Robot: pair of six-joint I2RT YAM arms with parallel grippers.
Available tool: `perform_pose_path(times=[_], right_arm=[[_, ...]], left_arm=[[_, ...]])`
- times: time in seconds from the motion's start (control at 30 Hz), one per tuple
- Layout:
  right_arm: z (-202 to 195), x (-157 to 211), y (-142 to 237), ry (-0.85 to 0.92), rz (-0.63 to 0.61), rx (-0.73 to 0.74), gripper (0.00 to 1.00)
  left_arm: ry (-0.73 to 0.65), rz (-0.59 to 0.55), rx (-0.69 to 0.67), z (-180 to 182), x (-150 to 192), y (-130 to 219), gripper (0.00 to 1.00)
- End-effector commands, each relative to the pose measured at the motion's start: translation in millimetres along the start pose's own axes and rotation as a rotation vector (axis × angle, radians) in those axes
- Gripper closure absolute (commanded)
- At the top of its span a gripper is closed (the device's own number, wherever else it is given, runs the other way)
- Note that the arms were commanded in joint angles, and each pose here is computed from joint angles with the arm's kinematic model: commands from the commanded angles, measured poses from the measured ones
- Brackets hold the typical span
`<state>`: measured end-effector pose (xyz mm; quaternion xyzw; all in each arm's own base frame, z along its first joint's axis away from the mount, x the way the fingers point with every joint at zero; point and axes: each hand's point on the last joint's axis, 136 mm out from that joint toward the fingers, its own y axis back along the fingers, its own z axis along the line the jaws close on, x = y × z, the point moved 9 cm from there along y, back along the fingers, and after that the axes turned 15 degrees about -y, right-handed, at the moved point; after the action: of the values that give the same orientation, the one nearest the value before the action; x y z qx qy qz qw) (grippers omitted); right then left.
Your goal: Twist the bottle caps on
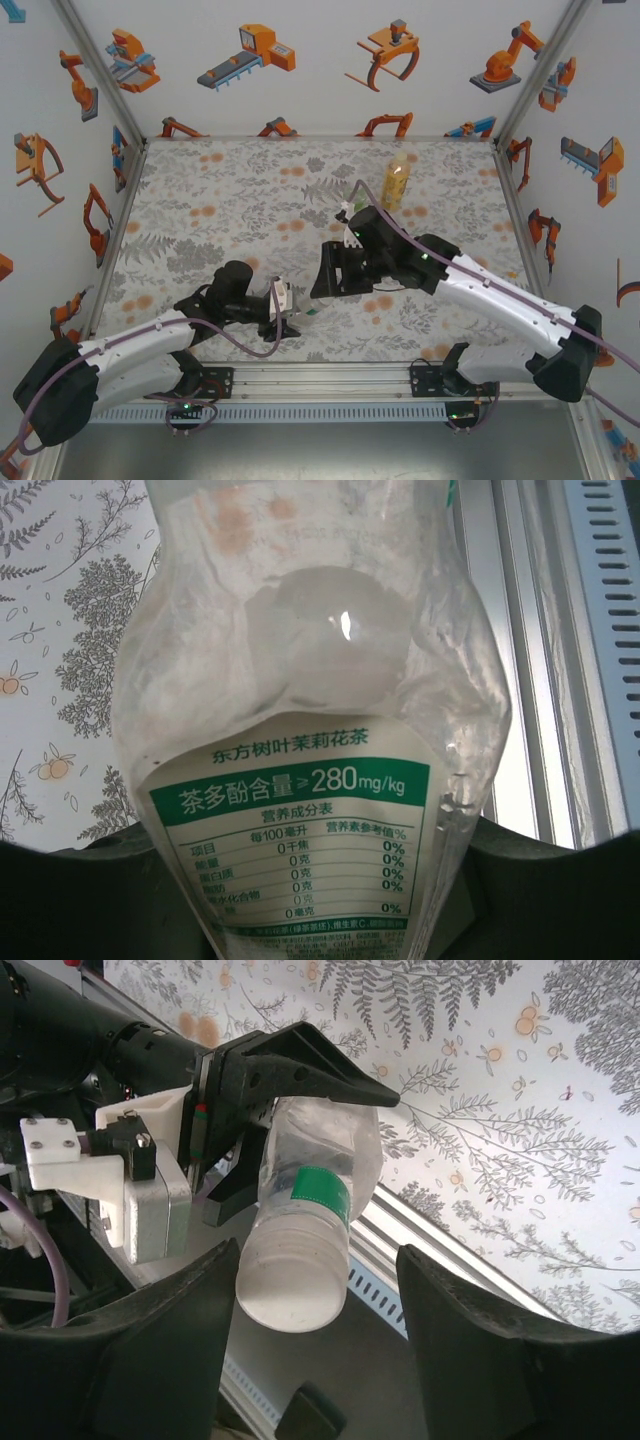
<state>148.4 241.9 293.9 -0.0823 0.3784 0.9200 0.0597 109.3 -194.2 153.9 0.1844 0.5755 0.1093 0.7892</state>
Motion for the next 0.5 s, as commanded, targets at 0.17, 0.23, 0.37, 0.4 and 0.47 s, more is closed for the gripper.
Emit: perform_pose_path(times=[0.17, 0.23, 0.37, 0.4, 0.47], right_arm=[[17.2, -1.7, 41.1, 0.200, -0.122, -0.051, 0.32], [22.4, -3.0, 48.3, 0.278, -0.146, -0.066, 0.30], [30.7, -3.5, 57.9, 0.479, -0.180, -0.103, 0.34], [32.6, -2.5, 59.9, 0.556, -0.192, -0.126, 0.35], [32.8, 2.2, 62.9, 0.713, -0.215, -0.177, 0.37]], left_arm=[[-0.066, -0.063, 0.004, 6.6, -15.9, 1.1, 1.00], [-0.062, -0.061, 0.006, 6.4, -15.3, 0.8, 1.00], [-0.065, -0.062, 0.005, 6.6, -15.9, 1.0, 1.00], [-0.064, -0.062, 0.006, 6.5, -16.0, 1.2, 1.00], [-0.066, -0.064, 0.005, 6.1, -16.1, 1.5, 1.00]])
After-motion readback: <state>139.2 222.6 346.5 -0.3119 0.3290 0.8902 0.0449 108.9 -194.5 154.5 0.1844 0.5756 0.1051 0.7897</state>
